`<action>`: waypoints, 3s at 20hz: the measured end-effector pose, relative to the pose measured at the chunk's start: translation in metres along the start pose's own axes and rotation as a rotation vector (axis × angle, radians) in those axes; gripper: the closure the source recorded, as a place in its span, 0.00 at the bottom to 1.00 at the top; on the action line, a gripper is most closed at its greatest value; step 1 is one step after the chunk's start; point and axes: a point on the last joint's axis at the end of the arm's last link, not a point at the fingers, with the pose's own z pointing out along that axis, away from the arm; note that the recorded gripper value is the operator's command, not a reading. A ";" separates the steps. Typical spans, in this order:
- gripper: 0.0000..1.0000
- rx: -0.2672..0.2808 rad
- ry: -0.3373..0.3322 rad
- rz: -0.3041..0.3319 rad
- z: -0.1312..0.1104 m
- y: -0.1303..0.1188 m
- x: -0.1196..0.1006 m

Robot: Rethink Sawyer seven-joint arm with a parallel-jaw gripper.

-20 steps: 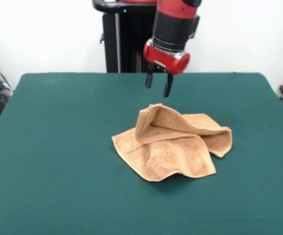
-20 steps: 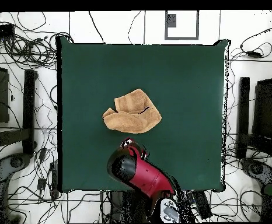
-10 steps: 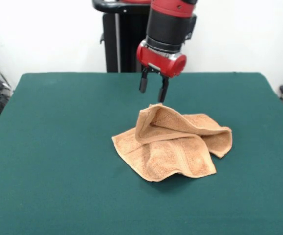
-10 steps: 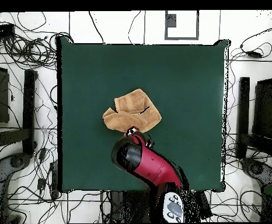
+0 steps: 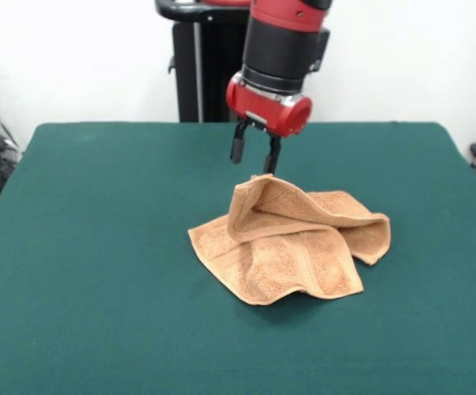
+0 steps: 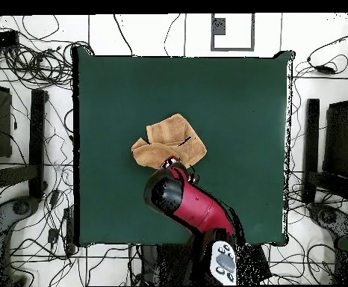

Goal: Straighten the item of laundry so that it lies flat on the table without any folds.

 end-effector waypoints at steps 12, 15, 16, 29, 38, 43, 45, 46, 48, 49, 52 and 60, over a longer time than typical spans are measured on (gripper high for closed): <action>0.00 0.019 0.021 -0.008 0.013 -0.003 0.010; 0.00 0.021 0.021 -0.022 0.008 0.002 0.015; 0.00 0.022 0.022 -0.027 0.005 0.004 0.016; 0.00 0.041 0.099 -0.068 -0.048 0.028 0.007; 0.00 0.021 0.061 -0.060 -0.052 0.038 -0.021; 0.00 0.010 0.056 -0.065 -0.056 0.048 -0.032; 0.00 0.008 0.057 -0.067 -0.060 0.052 -0.037; 0.00 0.007 0.058 -0.068 -0.062 0.054 -0.039; 0.00 0.007 0.058 -0.067 -0.067 0.056 -0.046; 0.00 0.008 0.058 -0.066 -0.069 0.057 -0.049; 0.00 0.007 0.061 -0.065 -0.076 0.060 -0.059; 0.00 0.006 0.051 -0.064 -0.091 0.066 -0.078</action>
